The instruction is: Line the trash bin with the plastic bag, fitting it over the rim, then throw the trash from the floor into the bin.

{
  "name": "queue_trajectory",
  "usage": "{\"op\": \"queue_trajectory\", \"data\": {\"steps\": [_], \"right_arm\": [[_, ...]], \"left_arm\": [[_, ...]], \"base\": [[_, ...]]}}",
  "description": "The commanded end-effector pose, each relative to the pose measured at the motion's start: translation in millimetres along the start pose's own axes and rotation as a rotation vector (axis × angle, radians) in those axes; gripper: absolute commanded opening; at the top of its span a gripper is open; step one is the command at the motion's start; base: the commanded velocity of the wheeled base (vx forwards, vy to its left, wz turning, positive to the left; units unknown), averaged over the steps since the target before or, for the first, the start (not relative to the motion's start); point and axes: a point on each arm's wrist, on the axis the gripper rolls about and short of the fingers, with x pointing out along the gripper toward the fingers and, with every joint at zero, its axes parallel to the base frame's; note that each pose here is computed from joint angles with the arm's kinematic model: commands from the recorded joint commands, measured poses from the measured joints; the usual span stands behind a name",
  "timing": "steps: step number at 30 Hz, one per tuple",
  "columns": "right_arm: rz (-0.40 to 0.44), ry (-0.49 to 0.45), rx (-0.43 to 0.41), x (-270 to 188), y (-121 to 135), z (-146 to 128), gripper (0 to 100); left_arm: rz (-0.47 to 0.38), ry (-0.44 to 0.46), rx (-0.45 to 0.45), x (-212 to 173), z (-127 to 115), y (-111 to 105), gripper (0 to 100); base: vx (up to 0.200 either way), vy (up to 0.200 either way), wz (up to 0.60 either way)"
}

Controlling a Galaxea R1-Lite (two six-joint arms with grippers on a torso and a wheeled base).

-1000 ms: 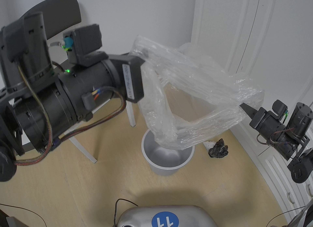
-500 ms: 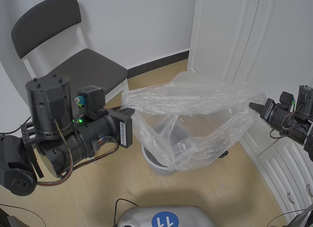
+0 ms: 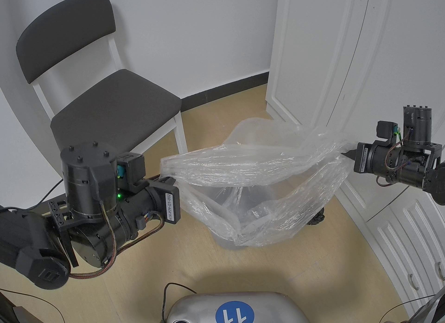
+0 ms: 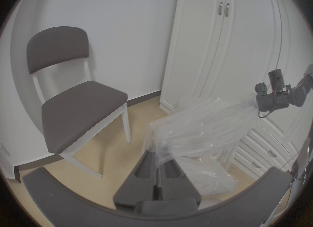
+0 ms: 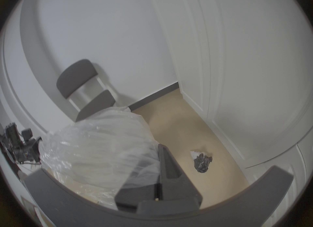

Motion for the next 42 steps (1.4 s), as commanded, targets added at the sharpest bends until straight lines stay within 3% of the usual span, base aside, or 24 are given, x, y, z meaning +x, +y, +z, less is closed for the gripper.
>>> {"op": "queue_trajectory", "data": {"steps": [1,6,14,21,28,31,42], "right_arm": [[0.002,0.092,-0.035,17,1,-19,0],[-0.014,0.107,-0.112,10,-4,-26,0],[-0.073,0.116,-0.277,-9,-24,-31,0],[-0.106,0.123,-0.380,-23,-35,-35,0],[-0.093,0.149,-0.415,-24,-36,-43,0],[-0.066,0.150,-0.415,-24,-37,-43,0],[-0.088,0.121,-0.407,-33,-40,-38,0]], "left_arm": [[0.083,0.077,0.004,14,-33,13,0],[0.128,0.038,-0.024,10,-40,32,0],[0.175,-0.010,-0.044,6,-31,48,0],[0.101,0.009,-0.037,4,-32,63,0],[0.011,0.029,-0.048,-3,-36,70,0],[0.013,0.029,-0.052,-4,-36,73,0],[0.010,0.004,-0.052,-15,-33,74,0]], "base": [[0.000,0.000,0.00],[0.000,0.000,0.00],[0.000,0.000,0.00],[0.000,0.000,0.00],[0.000,0.000,0.00],[0.000,0.000,0.00],[0.000,0.000,0.00]]}}
